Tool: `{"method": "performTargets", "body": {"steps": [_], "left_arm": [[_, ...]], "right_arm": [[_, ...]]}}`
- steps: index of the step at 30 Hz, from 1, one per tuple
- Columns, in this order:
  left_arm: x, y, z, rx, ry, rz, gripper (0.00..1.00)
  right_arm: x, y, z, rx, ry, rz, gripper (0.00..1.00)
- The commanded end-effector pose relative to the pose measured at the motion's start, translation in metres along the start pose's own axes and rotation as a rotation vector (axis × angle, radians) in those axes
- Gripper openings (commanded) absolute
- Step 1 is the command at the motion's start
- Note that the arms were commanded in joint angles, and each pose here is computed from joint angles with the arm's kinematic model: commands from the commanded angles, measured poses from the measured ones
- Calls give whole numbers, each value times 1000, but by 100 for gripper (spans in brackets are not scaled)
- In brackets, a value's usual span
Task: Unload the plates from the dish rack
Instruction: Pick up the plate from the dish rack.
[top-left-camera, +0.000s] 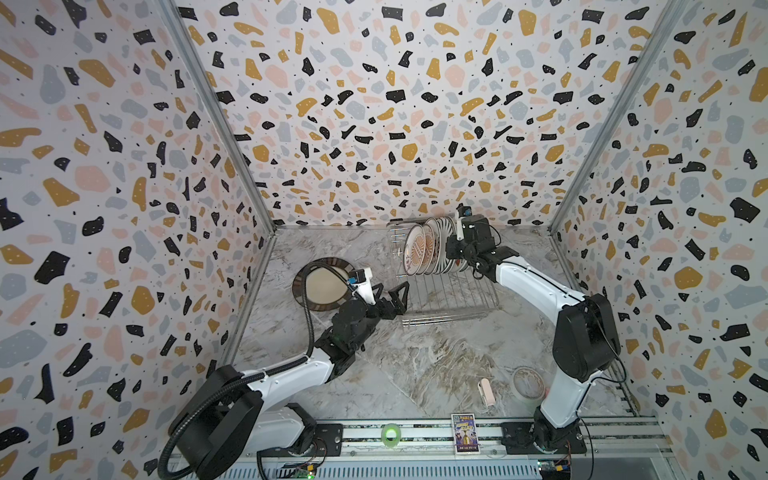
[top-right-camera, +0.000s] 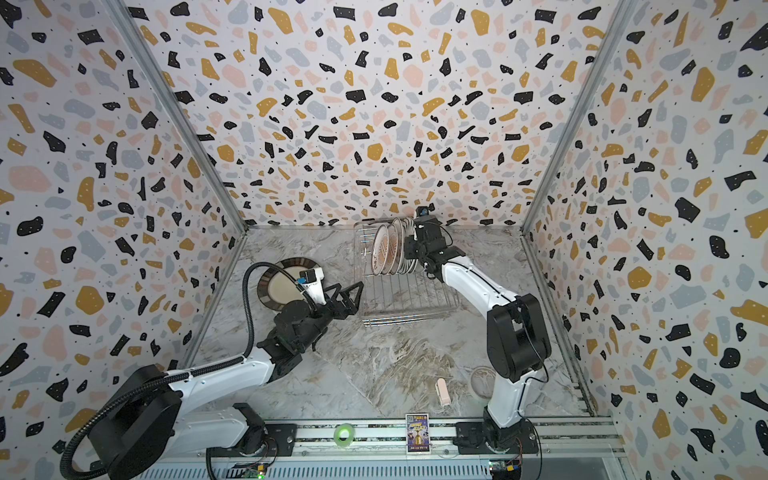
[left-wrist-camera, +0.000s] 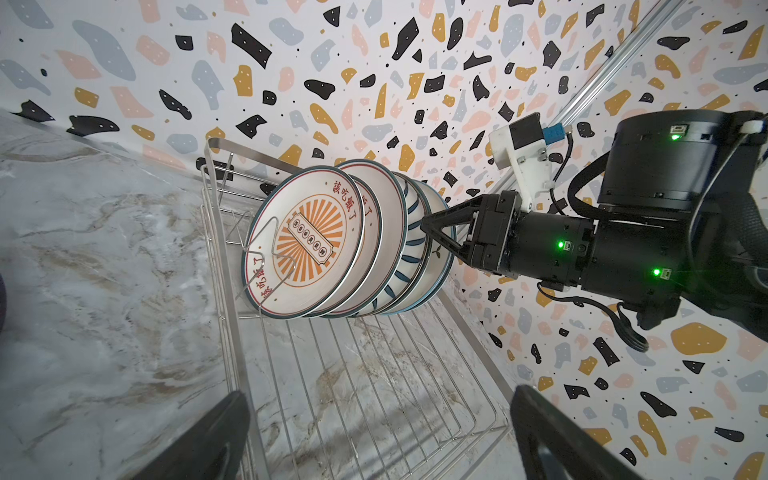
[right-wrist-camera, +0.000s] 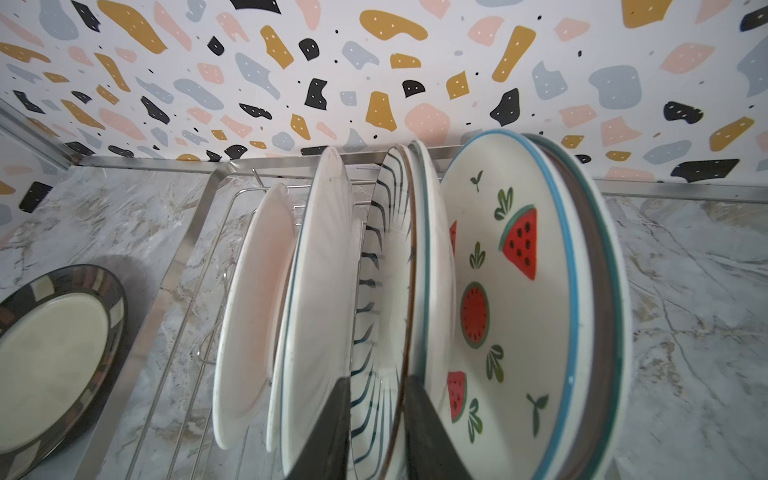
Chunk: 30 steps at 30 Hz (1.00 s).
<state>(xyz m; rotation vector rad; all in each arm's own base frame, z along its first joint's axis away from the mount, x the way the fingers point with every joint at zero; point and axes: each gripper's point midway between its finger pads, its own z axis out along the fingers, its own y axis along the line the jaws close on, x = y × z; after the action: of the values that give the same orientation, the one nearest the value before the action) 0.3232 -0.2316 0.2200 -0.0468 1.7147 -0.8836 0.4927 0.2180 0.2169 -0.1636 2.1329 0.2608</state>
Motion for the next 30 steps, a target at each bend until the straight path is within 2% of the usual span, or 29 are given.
{"method": "performTargets", "body": {"steps": [1,10,17,25,30], "left_arm": [[-20,-16,3,45,-60,-9,100],[-20,-14,0,34,-69,-11,100],[-18,-13,2,33,-65,-14,100],[-18,-10,-1,25,-69,-11,100],[-20,-10,-2,22,-71,-9,100]], "right_arm": [[4,-5,4,64,35,-29,26],[15,-12,13,189,61,-53,27],[26,-2,20,195,83,-55,27],[22,1,35,188,81,-48,27],[38,-2,46,245,75,-29,26]]}}
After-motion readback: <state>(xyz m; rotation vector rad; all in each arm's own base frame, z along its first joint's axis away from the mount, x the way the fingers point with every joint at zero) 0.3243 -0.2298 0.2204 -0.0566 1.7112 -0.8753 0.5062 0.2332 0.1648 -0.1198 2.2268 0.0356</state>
